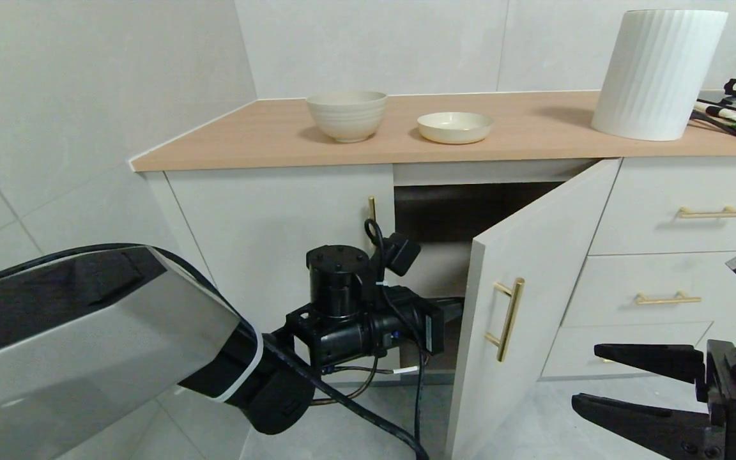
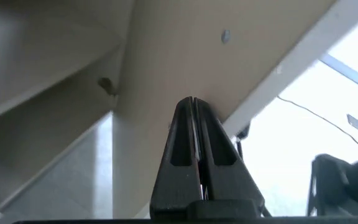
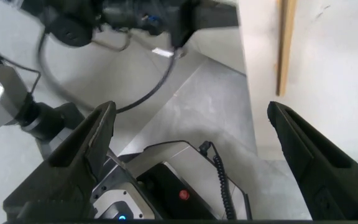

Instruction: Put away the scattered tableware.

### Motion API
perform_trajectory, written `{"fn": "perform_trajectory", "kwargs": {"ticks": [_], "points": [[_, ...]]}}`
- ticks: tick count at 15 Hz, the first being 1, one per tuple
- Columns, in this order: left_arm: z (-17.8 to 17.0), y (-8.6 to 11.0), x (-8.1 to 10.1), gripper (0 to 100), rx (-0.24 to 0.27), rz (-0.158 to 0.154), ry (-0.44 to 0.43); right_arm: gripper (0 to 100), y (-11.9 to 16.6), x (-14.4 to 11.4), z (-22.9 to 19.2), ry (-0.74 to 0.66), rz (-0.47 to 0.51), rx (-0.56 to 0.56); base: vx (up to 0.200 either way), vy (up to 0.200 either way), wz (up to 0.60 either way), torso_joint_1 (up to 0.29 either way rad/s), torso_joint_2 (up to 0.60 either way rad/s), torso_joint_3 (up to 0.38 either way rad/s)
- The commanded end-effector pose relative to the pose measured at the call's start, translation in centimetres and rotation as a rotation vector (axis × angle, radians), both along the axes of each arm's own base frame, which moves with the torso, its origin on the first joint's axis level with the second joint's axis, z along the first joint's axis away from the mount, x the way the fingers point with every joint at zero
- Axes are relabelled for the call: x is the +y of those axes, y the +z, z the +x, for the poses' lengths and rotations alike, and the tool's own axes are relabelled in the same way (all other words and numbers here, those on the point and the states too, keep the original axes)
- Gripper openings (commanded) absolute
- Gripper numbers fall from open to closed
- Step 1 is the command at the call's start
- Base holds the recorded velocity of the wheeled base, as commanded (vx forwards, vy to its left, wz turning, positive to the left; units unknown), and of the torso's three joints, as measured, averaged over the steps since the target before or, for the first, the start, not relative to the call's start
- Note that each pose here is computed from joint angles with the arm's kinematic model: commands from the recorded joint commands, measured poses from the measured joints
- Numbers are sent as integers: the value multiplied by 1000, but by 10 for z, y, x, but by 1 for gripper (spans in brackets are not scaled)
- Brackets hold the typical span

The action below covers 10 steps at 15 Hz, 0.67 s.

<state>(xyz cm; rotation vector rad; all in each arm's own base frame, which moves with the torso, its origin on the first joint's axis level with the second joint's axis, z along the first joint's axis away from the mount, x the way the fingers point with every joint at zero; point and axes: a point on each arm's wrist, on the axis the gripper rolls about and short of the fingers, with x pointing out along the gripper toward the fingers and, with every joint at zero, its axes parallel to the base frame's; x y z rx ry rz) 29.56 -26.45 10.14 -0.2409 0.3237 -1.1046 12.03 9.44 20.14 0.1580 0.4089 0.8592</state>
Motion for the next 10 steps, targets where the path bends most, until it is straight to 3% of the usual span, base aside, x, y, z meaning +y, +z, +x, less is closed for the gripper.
{"fn": "perform_trajectory", "kwargs": {"ticks": [1, 4, 7, 10], "points": [[5, 2, -5, 0, -3, -3, -3, 100, 0, 0, 0, 0, -1, 1, 0, 0, 0, 0, 0, 0], [4, 5, -12, 0, -11, -3, 22, 100, 0, 0, 1, 0, -2, 3, 0, 0, 0, 0, 0, 0], [2, 9, -20, 0, -26, -16, 5, 100, -1, 1, 1, 0, -4, 5, -200, 0, 0, 5, 5, -2], [10, 2, -28, 0, -28, -16, 11, 100, -1, 1, 1, 0, -4, 5, 0, 0, 0, 0, 0, 0]]}}
